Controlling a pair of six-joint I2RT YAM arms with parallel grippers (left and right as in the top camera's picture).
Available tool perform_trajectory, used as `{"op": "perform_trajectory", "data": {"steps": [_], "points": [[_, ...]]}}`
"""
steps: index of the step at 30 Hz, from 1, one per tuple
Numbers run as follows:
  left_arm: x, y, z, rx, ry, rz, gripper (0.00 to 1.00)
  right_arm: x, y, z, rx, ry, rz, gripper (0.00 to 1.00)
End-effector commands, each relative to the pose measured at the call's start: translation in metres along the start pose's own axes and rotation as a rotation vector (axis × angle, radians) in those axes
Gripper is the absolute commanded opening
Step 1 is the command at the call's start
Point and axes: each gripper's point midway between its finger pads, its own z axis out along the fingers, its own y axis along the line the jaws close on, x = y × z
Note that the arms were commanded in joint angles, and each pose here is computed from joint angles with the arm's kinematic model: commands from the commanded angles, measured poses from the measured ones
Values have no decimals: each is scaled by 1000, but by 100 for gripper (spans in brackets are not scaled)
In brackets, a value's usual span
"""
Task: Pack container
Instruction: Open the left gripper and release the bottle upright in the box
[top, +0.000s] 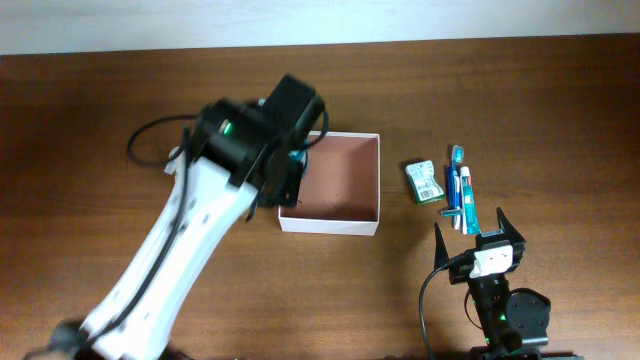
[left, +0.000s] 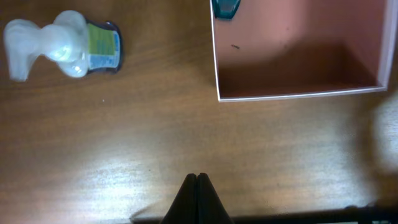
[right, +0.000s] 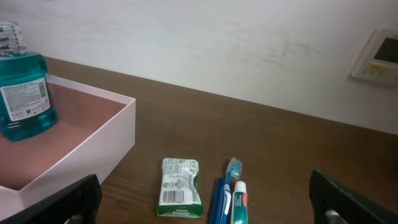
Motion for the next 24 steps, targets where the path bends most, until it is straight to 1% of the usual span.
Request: {"op": "perform_trajectory", "data": {"steps": [1, 5, 9, 11, 16, 24], "points": [[19, 16, -3, -71, -84, -48, 0, 3, -3, 0, 16, 4, 5, 98], [28, 15, 19, -42, -151, -71, 1, 3, -3, 0, 16, 4, 4, 98], [36, 25, 49, -37, -170, -190, 1, 3, -3, 0, 16, 4, 4, 98], [38, 26, 66, -22, -165, -218, 0, 3, -3, 0, 16, 4, 4, 98], [29, 31, 97, -3, -179, -283, 1, 3, -3, 0, 16, 4, 4, 98], [4, 30, 110, 13, -237, -322, 1, 3, -3, 0, 16, 4, 4, 98]]}}
